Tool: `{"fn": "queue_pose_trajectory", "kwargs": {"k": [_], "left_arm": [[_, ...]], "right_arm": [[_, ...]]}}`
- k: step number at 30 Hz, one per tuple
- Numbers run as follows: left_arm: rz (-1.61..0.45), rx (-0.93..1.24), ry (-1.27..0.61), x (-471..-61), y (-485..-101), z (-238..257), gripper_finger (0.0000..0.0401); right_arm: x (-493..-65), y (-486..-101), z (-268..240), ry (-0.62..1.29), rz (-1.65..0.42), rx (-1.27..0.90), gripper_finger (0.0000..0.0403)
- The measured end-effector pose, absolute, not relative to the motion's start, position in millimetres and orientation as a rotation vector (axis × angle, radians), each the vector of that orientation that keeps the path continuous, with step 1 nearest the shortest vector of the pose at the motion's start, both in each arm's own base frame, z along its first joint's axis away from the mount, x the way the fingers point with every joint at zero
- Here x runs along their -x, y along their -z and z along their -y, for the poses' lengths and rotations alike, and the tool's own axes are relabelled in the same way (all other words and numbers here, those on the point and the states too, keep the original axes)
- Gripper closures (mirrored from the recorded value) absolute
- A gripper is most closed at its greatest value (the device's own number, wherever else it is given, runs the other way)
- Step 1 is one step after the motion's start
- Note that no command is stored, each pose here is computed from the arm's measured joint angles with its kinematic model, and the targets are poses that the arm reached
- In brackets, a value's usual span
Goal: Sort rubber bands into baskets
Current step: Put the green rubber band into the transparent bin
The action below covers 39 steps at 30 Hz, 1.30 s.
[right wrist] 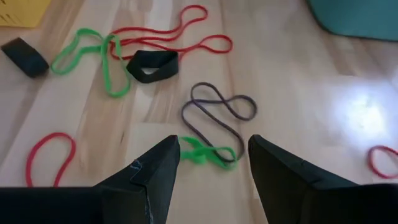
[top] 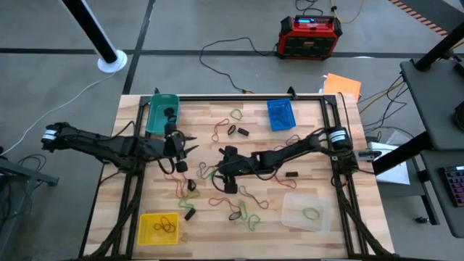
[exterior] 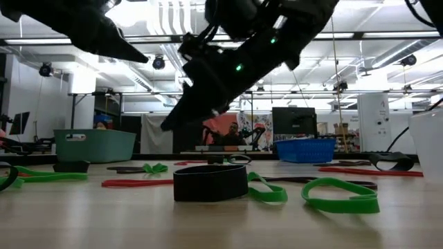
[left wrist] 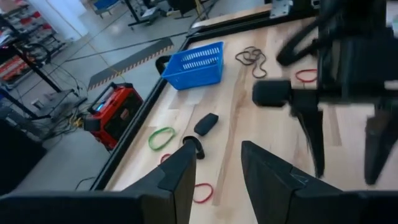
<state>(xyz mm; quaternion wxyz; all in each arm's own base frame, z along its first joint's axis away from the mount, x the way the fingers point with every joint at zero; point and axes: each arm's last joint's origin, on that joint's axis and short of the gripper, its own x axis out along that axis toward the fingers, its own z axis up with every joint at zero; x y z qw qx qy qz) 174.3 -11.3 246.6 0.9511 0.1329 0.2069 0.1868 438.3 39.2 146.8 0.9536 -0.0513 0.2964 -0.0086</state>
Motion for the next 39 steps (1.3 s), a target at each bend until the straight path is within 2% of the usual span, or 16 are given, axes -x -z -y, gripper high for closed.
{"fn": "queue_pose_trajectory", "kwargs": {"k": [11, 18, 24, 32, 39], "left_arm": [[-0.411, -0.225, -0.393, -177.1, -245.5, 11.7, 0.0288], [-0.431, -0.223, -0.393, -180.7, -241.4, 12.2, 0.0288], [-0.448, -0.23, -0.392, -185.2, -237.5, 12.9, 0.0288], [-0.46, -0.234, -0.391, -188.8, -234.4, 13.5, 0.0288], [-0.468, -0.234, -0.392, -190.2, -232.7, 13.7, 0.0288]], "right_arm": [[-458.8, -105.4, -40.0, 0.001, -0.672, 0.138, 0.0216], [-459.9, -99.4, -39.5, 0.003, -0.681, 0.142, 0.0225], [-459.4, -101.5, -39.1, 0.004, -0.679, 0.154, 0.0275], [-459.4, -101.4, -38.3, 0.002, -0.681, 0.175, 0.0378], [-457.2, -117.9, -39.2, -0.004, -0.666, 0.189, 0.0393]]}}
